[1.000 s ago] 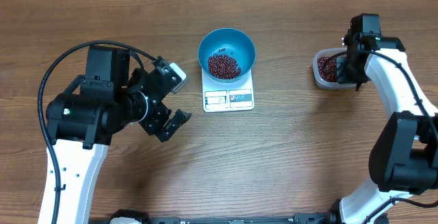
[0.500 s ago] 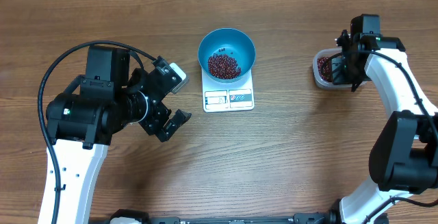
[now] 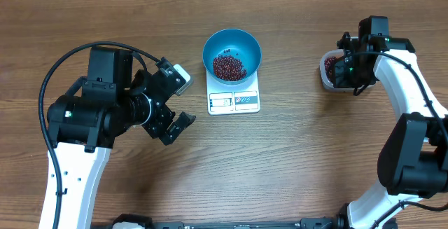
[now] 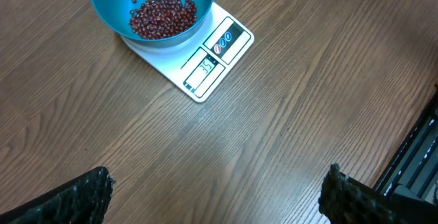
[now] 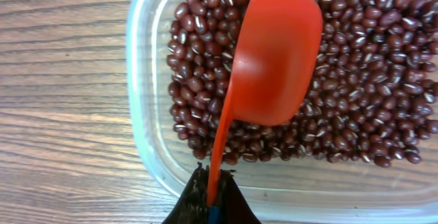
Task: Scoop item into bowl and weigh 150g on scale
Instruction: 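Scoop more beans from the tub with the right gripper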
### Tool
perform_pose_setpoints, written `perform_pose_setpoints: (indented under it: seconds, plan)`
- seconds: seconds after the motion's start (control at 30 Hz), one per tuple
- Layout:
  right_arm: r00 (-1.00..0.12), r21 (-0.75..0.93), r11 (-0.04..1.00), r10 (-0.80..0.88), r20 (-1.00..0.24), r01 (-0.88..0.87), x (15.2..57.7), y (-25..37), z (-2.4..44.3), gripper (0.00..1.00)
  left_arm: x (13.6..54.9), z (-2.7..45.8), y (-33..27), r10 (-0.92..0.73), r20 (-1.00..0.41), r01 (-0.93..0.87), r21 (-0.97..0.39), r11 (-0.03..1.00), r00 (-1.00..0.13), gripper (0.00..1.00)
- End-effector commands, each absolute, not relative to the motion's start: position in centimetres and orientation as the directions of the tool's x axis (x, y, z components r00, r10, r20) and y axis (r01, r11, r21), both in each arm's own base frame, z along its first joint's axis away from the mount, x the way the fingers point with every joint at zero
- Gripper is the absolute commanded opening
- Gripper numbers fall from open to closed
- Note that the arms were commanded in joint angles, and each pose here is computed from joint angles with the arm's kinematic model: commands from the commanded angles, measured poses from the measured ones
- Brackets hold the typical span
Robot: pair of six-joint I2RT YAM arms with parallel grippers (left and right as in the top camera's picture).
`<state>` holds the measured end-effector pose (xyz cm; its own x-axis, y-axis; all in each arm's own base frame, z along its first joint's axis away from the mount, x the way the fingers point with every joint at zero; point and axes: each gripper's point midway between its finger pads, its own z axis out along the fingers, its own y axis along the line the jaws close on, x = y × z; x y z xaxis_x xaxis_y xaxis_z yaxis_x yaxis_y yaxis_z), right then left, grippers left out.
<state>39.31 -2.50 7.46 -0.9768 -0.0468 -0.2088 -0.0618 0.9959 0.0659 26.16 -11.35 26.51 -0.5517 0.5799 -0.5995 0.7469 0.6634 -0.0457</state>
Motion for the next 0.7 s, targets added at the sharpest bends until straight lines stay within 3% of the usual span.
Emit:
perform_pose_setpoints:
  seconds: [0.0, 0.67]
  plan:
    - [-0.975, 0.193, 0.976, -0.057, -0.214, -0.1, 39.1, -0.3, 7.5, 0.04, 26.2, 27.1, -11.5, 0.587, -0.615, 0.761, -0.034, 0.647, -0.526, 1.0]
    - [-0.962, 0.516, 0.856, 0.141, -0.234, 0.0, 38.8, -1.5, 9.3, 0.04, 26.2, 27.1, -11.5, 0.587, -0.615, 0.761, -0.034, 0.647, -0.526, 1.0]
